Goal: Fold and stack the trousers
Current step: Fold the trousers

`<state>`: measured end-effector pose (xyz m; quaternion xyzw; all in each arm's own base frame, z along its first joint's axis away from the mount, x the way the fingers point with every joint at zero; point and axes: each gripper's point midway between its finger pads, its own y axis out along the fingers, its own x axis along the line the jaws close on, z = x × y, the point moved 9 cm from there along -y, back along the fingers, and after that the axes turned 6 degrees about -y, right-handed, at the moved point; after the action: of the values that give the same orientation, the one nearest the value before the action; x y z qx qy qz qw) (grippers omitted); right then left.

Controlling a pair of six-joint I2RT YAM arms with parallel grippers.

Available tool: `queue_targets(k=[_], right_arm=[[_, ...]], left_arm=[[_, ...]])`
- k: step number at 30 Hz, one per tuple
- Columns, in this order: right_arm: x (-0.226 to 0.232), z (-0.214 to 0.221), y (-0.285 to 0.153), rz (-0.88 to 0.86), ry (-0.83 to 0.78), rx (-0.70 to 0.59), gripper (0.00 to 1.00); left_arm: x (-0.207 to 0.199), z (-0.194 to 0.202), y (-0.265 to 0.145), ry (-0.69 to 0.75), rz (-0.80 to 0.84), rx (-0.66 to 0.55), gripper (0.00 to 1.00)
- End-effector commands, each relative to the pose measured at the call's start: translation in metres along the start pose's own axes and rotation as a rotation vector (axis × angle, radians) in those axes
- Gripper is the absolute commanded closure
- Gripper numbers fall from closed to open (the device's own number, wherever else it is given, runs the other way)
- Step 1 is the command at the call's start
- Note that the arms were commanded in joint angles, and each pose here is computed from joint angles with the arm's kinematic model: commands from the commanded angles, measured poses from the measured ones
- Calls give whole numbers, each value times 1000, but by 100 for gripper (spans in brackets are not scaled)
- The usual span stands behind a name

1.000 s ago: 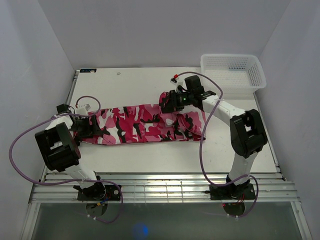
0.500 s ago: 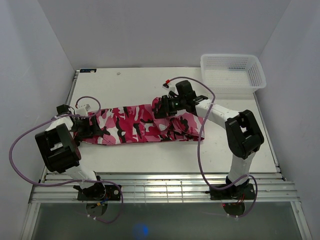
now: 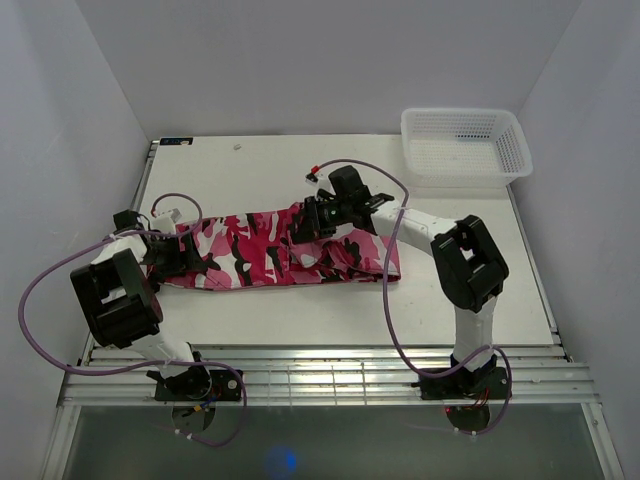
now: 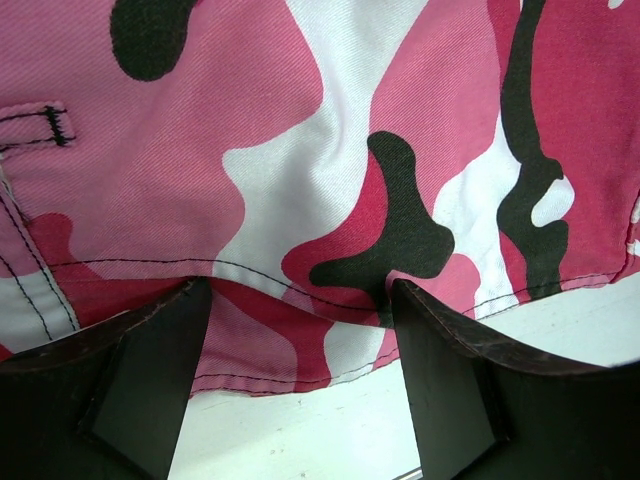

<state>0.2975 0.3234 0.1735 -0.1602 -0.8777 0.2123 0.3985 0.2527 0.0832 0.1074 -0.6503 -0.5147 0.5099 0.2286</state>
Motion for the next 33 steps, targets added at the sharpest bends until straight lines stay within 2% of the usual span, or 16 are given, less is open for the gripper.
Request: queue_targets(k=[1, 8, 9, 10, 13, 15, 16, 17, 21, 22, 24, 25, 27, 30, 33], right_arm=[[13, -18, 9, -27, -22, -54, 92], [13, -18, 29, -36, -29, -44, 92], [13, -18, 31, -36, -28, -41, 86], [11, -16, 33, -36, -20, -34, 61], [15, -20, 32, -52, -31, -41, 24], [20, -26, 28, -75, -66, -52, 15], [27, -34, 22, -92, -94, -65, 5], [29, -38, 18, -98, -110, -71, 2], [36, -55, -15, -143, -212, -88, 3], [40, -58, -28, -167, -240, -93, 0], [19, -54, -49, -147, -222, -77, 8], [14, -52, -60, -157, -253, -72, 15], [-14, -39, -79, -101, -201, -24, 19], [-50, -21, -107, 3, -207, 59, 16], [-76, -9, -141, 131, -252, 92, 12]], left_arm=[[-2, 14, -1, -13, -3, 43, 15], [-2, 13, 0, -10, -1, 40, 15], [-2, 13, 0, -11, 0, 40, 15], [-3, 13, -1, -14, 10, 36, 15], [-14, 5, -10, 2, 71, -2, 14], [-26, -6, -25, 28, 119, -52, 14], [-32, -11, -31, 43, 149, -74, 13], [-40, -16, -37, 55, 203, -102, 12], [-69, -45, -76, 142, 297, -230, 12], [-75, -48, -81, 156, 315, -247, 13], [-92, -55, -86, 204, 367, -268, 14], [-102, -58, -89, 204, 375, -273, 14], [-120, -61, -81, 244, 399, -260, 15], [-127, -61, -64, 165, 406, -207, 13], [-127, -57, -47, 26, 407, -149, 9]])
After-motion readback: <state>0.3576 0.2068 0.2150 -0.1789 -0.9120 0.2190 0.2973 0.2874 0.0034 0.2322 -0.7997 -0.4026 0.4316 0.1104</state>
